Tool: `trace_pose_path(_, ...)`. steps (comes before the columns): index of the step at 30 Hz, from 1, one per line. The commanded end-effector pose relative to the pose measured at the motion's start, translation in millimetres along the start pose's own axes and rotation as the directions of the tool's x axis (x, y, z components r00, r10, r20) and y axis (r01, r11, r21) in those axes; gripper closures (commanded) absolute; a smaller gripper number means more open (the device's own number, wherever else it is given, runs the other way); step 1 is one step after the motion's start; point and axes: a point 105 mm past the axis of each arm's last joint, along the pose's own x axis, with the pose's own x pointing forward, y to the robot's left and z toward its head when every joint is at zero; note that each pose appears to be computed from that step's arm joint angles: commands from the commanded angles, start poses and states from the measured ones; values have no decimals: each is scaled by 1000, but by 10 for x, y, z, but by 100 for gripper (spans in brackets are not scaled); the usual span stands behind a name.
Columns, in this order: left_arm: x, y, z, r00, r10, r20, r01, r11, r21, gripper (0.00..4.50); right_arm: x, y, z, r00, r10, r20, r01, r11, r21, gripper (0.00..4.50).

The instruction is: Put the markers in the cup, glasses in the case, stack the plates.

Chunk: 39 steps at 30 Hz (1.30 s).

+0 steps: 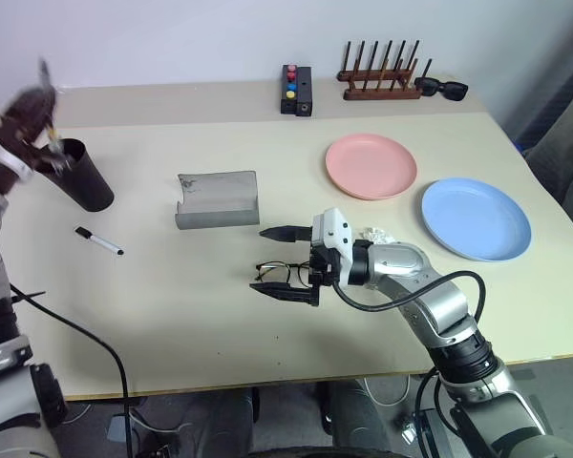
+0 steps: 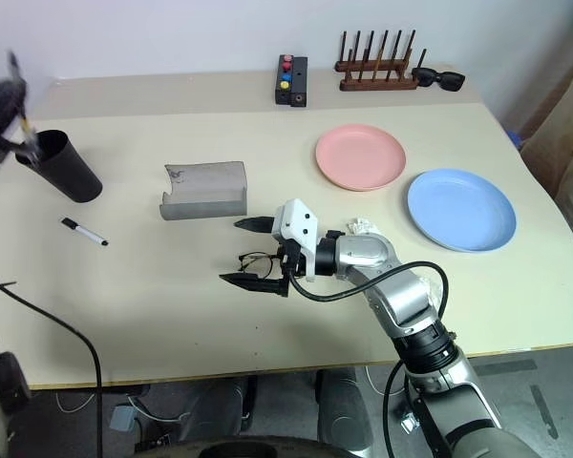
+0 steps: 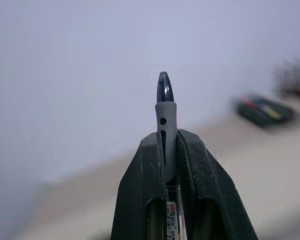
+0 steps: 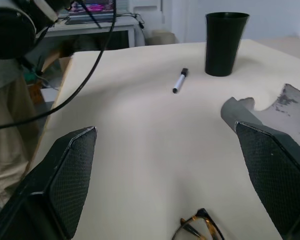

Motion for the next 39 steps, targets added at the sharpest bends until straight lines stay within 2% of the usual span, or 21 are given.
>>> trace_pose_path(1, 73, 310, 90, 971, 226, 79, -235, 962, 139, 447, 68, -25, 141, 998, -6, 58, 9, 999, -47, 0)
trace_pose_path(6, 174, 443, 1, 924, 362, 123, -378, 912, 159, 447, 106, -22, 163, 996, -15, 85, 19, 999, -38, 0)
trace_pose_path(9, 228, 431, -74, 908, 394, 145, -410, 905, 111, 447, 123, -66, 231, 990, -51, 129, 56, 998, -37, 0)
trace_pose_path(13, 280, 381, -179, 904, 402, 149, -414, 908, 67, 447, 139, -74, 254, 987, -63, 145, 69, 997, -36, 0)
trace_pose_path(18, 280, 304, -446, 910, 407, 81, -411, 911, 34, 447, 140, -72, 260, 985, -75, 153, 80, 996, -28, 0)
trace_pose_path(25, 221, 210, -648, 912, 409, 42, -409, 913, -5, 447, 128, -67, 266, 984, -83, 157, 87, 996, -19, 0)
trace_pose_path(39, 169, 129, -808, 911, 412, -3, -412, 911, -29, 447, 135, -60, 273, 984, -78, 159, 81, 997, -13, 0)
